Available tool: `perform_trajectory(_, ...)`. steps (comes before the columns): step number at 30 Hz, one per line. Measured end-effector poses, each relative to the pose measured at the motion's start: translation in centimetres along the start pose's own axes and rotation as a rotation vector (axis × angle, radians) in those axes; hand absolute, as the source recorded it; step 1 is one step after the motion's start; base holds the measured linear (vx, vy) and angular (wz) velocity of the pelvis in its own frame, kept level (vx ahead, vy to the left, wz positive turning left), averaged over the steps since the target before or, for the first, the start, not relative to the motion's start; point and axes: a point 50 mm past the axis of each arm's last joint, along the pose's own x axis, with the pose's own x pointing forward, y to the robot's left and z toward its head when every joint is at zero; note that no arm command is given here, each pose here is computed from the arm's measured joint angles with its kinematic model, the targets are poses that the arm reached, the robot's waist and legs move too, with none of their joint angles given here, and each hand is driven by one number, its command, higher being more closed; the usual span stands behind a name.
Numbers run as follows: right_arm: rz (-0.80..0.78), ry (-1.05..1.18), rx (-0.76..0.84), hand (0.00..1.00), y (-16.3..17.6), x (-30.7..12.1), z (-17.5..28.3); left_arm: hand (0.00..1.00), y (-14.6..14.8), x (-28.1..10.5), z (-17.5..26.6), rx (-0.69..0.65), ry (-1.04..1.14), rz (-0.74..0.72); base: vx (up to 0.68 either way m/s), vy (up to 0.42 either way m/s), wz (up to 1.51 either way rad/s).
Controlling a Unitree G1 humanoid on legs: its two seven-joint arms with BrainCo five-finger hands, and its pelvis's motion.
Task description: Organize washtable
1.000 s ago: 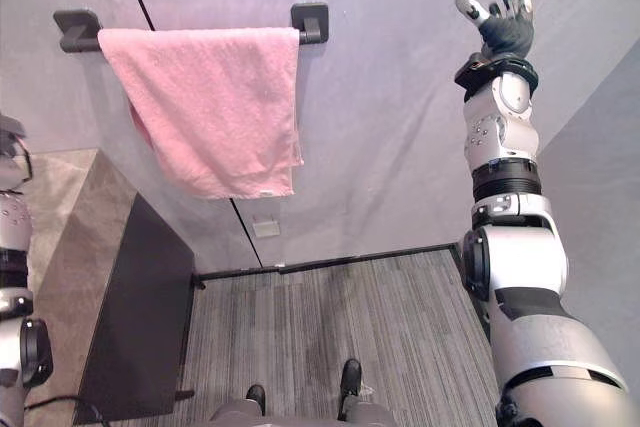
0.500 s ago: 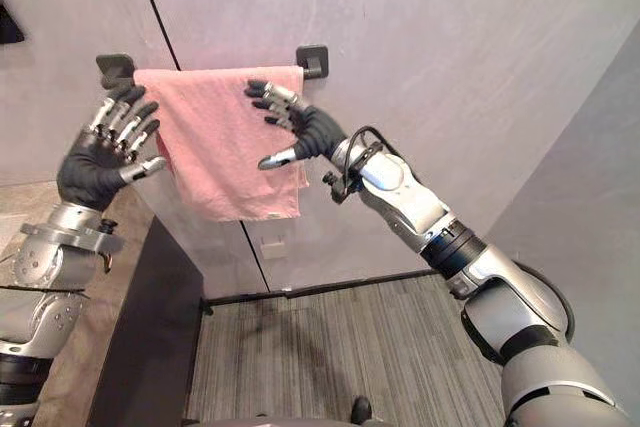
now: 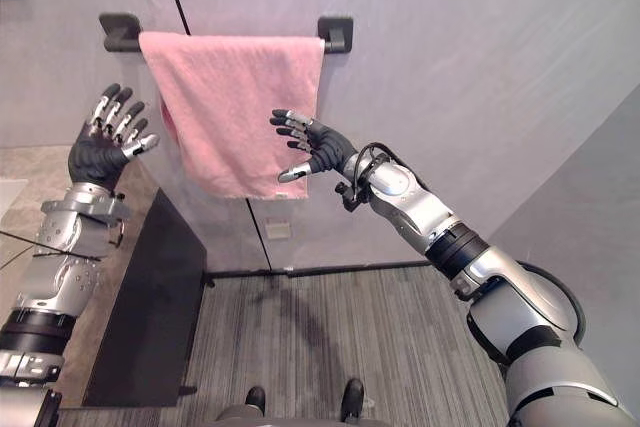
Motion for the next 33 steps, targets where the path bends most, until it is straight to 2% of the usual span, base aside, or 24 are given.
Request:
perform_trajectory(7,-0.002,-0.104,-0.062,0.00,-0.3,3.0,4.5,0.00,-0.5,4.9,2.0,-0.029,-0.068,0.054,-0.02,0.038,-0.11)
perform_trajectory(12,-0.072,-0.181,-0.015,0.00,0.3,6.1,7.1,0.00,-2.8,8.8,4.0,-0.057,-0.117,0.042,-0.01,0.045,-0.06)
perform_trajectory(16,-0.107,-0.213,0.033,0.00,1.0,7.4,8.1,0.00,-3.3,9.8,5.1,-0.078,-0.162,0.052,-0.01,0.086,-0.06)
perform_trajectory(23,-0.119,-0.242,0.073,0.00,1.9,8.4,9.1,0.00,-3.4,9.9,4.6,-0.124,-0.143,0.069,-0.02,0.089,-0.01)
perform_trajectory(26,-0.143,-0.233,0.067,0.00,1.3,8.4,9.2,0.00,-2.2,9.9,3.7,-0.139,-0.101,0.141,-0.01,0.102,-0.02)
perform_trajectory(28,-0.192,-0.244,0.074,0.00,-0.3,7.9,9.7,0.00,-0.9,9.6,3.8,-0.165,-0.095,0.204,-0.01,0.114,-0.07)
perform_trajectory(33,-0.427,-0.324,0.169,0.00,-7.1,4.2,10.8,0.00,5.0,6.1,1.3,-0.264,-0.056,0.477,0.01,0.065,-0.04)
